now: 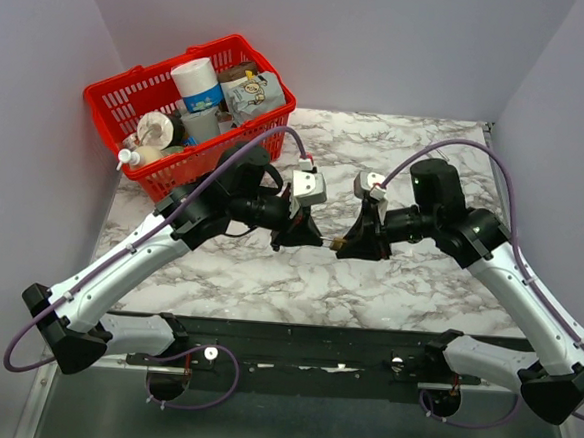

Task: Lock with the key
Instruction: Lock the lock.

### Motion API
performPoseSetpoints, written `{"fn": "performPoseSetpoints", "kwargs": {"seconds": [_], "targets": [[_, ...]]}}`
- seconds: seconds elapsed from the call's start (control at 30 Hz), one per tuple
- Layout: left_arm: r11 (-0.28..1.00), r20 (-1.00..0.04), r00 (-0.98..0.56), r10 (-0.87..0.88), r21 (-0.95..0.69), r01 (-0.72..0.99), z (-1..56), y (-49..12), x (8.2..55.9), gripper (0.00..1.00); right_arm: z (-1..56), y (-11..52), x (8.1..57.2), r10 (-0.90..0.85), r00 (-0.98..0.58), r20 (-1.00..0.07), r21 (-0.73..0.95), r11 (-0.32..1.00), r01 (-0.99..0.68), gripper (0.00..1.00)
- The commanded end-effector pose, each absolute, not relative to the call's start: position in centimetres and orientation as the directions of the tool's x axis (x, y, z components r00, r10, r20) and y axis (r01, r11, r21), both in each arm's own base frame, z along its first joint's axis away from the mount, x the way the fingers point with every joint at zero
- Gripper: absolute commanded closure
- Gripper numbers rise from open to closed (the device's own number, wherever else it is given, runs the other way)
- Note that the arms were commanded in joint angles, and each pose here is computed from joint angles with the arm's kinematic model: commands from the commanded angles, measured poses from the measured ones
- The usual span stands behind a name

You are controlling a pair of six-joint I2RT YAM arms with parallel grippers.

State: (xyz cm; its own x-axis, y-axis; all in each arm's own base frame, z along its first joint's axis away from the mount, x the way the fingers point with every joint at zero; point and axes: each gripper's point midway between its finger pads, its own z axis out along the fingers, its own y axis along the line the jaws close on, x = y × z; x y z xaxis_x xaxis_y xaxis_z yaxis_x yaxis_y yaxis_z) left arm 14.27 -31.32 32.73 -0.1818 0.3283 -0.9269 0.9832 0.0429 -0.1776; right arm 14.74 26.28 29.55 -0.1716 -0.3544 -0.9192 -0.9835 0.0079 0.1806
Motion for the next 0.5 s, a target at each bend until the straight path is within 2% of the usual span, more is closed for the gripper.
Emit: {"fn": "performPoseSetpoints", "kwargs": {"seconds": [0.0,0.2,0.23,0.33,0.37,0.43,0.47], "targets": [[0.006,-0.962,0.011,0.272,0.013,1.000,35.2,-32.5,16.1,1.00,29.7,27.8,14.6,-0.307,-0.059,-0.950,0.082,-0.063,-0.995,0.99],[0.048,-0.966,0.034,0.257,0.047,0.998,36.6,-32.3,17.2,1.00,28.0,27.5,15.4,-0.348,-0.090,-0.933,0.098,-0.006,-0.995,0.99],[0.066,-0.967,0.016,0.255,0.034,0.997,36.6,-32.2,17.4,0.93,28.3,27.7,15.9,-0.337,-0.118,-0.934,0.114,0.032,-0.993,0.99],[0.167,-0.973,-0.068,0.222,-0.031,0.985,37.2,-31.7,18.7,0.61,29.1,27.5,17.7,-0.318,-0.151,-0.936,0.110,0.141,-0.984,0.99],[0.236,-0.975,-0.132,0.178,-0.088,0.968,37.8,-31.0,20.1,0.46,29.6,27.5,18.1,-0.302,-0.154,-0.941,0.107,0.167,-0.980,0.99],[0.284,-0.975,-0.193,0.113,-0.155,0.946,38.6,-29.6,21.3,0.32,30.0,27.2,19.8,-0.255,-0.166,-0.953,0.099,0.256,-0.962,0.99],[0.343,-0.979,-0.198,0.048,-0.170,0.924,39.7,-28.2,23.3,0.22,30.6,27.0,20.0,-0.229,-0.150,-0.962,0.083,0.278,-0.957,0.99]]}}
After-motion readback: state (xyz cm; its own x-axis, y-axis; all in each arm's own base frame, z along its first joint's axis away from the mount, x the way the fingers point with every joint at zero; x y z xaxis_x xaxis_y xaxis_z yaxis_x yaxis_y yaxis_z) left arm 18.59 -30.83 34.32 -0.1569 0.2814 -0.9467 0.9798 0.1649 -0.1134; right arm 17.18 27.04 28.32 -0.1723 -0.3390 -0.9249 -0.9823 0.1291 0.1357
